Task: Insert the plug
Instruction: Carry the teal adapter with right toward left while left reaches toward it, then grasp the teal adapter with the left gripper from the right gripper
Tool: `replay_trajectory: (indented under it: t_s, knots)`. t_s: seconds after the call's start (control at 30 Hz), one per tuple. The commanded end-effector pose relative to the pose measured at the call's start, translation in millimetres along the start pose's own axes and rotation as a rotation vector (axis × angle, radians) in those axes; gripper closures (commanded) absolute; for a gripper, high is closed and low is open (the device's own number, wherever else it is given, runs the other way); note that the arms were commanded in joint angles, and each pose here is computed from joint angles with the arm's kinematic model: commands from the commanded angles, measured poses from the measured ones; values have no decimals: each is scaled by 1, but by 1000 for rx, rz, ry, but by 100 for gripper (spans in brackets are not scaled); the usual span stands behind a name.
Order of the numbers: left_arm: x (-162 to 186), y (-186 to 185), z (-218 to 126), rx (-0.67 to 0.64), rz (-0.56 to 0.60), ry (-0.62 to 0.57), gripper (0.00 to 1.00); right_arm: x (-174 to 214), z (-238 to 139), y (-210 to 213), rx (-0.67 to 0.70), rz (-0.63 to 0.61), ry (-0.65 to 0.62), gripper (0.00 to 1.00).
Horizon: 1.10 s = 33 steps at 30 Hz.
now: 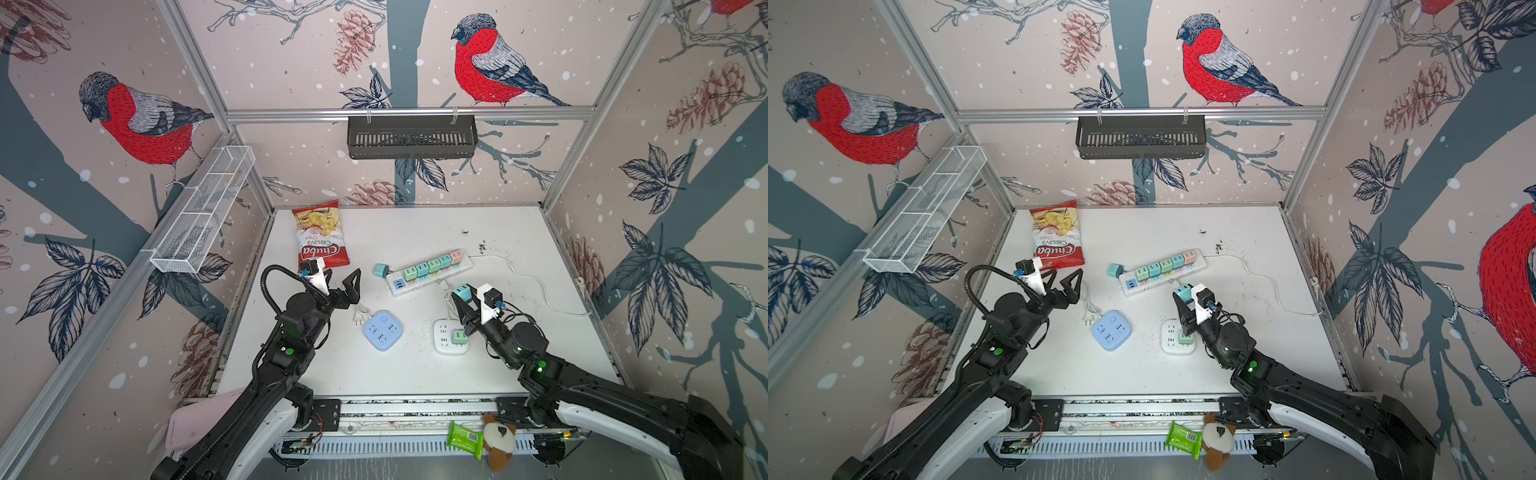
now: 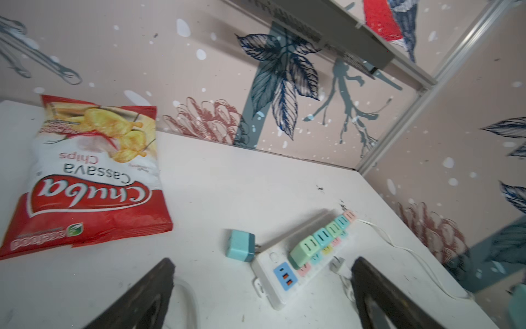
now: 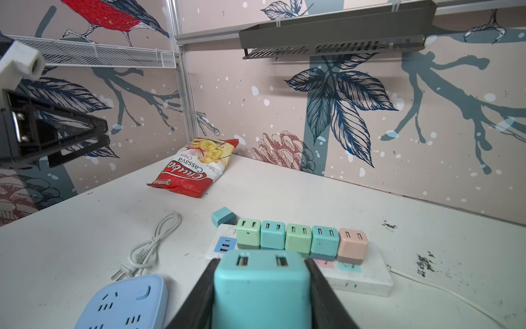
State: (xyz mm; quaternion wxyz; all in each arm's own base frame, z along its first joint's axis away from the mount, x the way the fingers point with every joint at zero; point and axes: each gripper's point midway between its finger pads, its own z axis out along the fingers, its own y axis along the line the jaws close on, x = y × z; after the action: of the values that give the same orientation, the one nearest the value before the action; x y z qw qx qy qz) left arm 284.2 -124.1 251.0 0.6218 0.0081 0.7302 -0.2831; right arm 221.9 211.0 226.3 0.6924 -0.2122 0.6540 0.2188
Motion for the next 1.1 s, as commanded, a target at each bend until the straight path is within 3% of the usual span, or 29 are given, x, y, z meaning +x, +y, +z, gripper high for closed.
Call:
replay_trajectory:
  t_s: [0.0,0.23,0.6,1.07]
  knots:
    - [-11,-50,-10,223,-3,56,4,-26,1,9,-39,-11,-77,98]
    - [-11,-108,-20,419,-19,112,12,-31,-18,4,-22,-29,-143,98]
    - [47,-212,-4,577,65,265,18,-28,-31,12,-86,-62,-208,97]
    - [92,-265,21,617,135,509,24,-24,-41,24,-141,-103,-237,98]
